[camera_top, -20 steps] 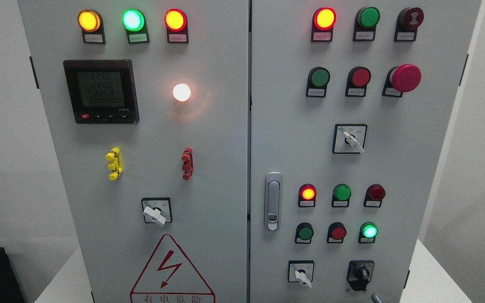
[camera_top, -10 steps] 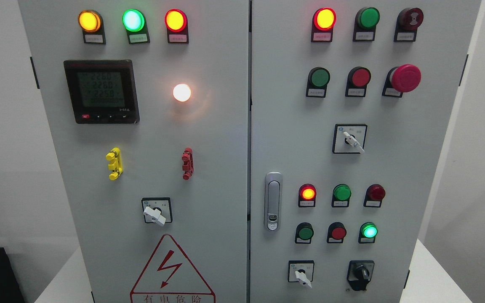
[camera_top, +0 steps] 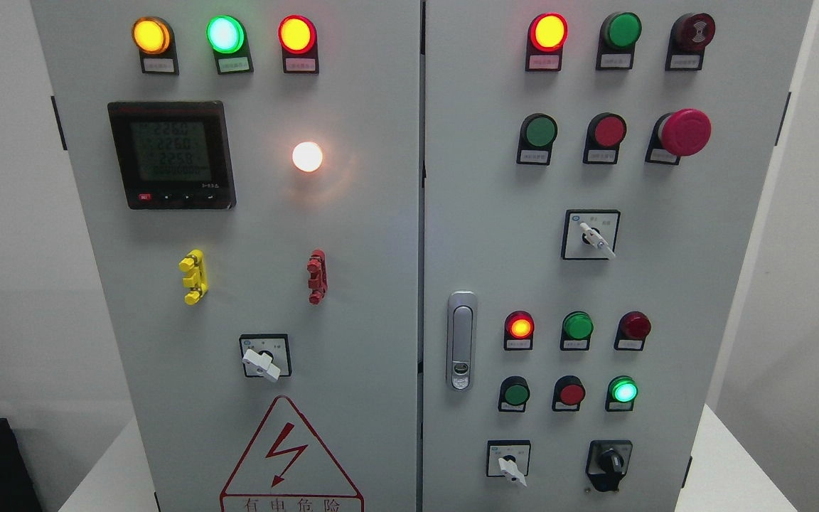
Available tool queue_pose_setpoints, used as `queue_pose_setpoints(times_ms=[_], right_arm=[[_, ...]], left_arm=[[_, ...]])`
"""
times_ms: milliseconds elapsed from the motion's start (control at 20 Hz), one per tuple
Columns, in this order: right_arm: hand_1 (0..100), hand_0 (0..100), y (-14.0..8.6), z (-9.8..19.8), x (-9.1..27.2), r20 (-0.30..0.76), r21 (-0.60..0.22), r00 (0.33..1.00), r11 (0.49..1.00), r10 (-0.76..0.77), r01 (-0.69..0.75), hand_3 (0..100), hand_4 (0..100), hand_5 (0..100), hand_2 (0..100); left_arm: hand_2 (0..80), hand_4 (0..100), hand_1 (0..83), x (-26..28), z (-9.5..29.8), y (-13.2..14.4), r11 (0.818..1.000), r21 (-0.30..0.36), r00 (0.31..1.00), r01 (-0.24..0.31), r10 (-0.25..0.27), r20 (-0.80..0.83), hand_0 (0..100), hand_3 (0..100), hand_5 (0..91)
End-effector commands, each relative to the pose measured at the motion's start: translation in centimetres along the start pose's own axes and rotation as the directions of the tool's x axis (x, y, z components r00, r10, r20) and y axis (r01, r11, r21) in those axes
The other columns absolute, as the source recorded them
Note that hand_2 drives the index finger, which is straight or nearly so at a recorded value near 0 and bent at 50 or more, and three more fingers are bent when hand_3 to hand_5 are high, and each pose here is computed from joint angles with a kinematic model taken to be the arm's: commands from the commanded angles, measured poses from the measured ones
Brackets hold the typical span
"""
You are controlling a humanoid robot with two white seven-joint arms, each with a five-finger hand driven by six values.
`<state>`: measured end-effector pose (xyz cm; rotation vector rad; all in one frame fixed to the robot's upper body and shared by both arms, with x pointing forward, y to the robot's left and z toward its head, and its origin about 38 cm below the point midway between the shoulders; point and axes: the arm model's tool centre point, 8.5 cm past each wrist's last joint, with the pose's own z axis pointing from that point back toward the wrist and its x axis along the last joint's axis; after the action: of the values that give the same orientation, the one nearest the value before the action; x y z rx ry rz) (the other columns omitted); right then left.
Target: Trip black knob to open circuit
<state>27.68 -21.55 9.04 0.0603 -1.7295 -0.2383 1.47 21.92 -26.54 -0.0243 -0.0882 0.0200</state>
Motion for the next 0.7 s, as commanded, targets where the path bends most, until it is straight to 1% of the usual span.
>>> queue_pose_setpoints(times_ms=[0,250,450,650], right_arm=[[0,7,0.31,-0.19,1.21,0.045,0.020,0.999,1.000,-0.011,0.010,21,16,10,0],[0,4,0.30,-0.19,1.22,0.045,0.022,0.999,1.000,-0.010,0.009,14,8,0,0],[0,3,0.44,-0.17,1.18,0.043,0.026,0.999,1.000,-0.016,0.015,11,4,0,0],[0,2,0.41,-0.17,1.19,0.043,0.026,0.999,1.000,-0.015,0.014,9,1,0,0]], left_arm=[[0.0,0,38.9,-0.02,0.00,-0.02,1.000,0.000,1.000,-0.003,0.003,-0.002,12,0,0.0],[0.0,0,38.9,-0.02,0.00,-0.02,1.000,0.000,1.000,-0.003,0.003,-0.002,12,0,0.0],[0.0,0,38.9,-0.02,0.00,-0.02,1.000,0.000,1.000,-0.003,0.003,-0.002,12,0,0.0],[0.0,0,38.9,-0.02,0.00,-0.02,1.000,0.000,1.000,-0.003,0.003,-0.002,12,0,0.0]])
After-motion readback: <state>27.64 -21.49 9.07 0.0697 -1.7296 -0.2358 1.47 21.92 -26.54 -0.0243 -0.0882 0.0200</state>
